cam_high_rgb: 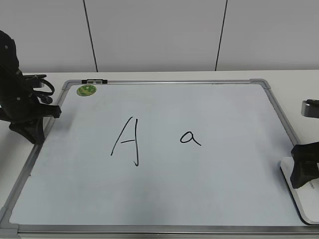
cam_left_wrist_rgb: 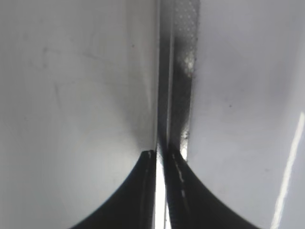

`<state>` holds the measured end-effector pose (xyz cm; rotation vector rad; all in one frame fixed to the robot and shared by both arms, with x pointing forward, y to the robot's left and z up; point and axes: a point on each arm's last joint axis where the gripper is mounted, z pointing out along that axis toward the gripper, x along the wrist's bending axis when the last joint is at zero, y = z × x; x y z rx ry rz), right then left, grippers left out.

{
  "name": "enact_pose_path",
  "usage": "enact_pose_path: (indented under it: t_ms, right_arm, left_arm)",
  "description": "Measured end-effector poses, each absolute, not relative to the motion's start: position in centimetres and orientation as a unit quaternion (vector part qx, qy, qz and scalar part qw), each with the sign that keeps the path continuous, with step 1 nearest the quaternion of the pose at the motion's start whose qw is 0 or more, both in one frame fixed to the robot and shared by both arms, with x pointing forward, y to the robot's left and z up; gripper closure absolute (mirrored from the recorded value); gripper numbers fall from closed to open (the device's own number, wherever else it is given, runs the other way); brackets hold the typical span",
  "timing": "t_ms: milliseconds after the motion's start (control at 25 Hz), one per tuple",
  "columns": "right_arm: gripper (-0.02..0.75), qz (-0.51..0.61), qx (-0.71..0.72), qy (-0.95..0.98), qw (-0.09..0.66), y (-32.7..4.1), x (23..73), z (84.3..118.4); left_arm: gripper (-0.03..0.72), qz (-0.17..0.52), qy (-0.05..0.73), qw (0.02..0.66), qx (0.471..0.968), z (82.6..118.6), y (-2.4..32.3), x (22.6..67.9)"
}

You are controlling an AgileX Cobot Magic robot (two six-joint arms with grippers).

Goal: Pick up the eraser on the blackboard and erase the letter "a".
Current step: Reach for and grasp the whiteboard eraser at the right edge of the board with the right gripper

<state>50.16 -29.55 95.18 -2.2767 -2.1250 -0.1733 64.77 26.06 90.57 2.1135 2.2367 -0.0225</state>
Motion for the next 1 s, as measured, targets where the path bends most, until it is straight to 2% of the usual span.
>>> enact_pose_path:
  t_ms: [480, 1000]
  right_arm:
    - [0.085, -0.046, -0.736, -0.675, 0.022, -29.6, 51.2, 92.6]
    - [0.09, -0.032, -0.704, -0.709, 0.0, -28.0, 51.5, 92.1]
  left_arm:
    - [0.647, -0.007, 0.727, 0.032, 0.686, 90.6, 26.1, 64.8]
    - [0.647, -0.009, 0.728, 0.034, 0.685, 90.6, 26.0, 64.8]
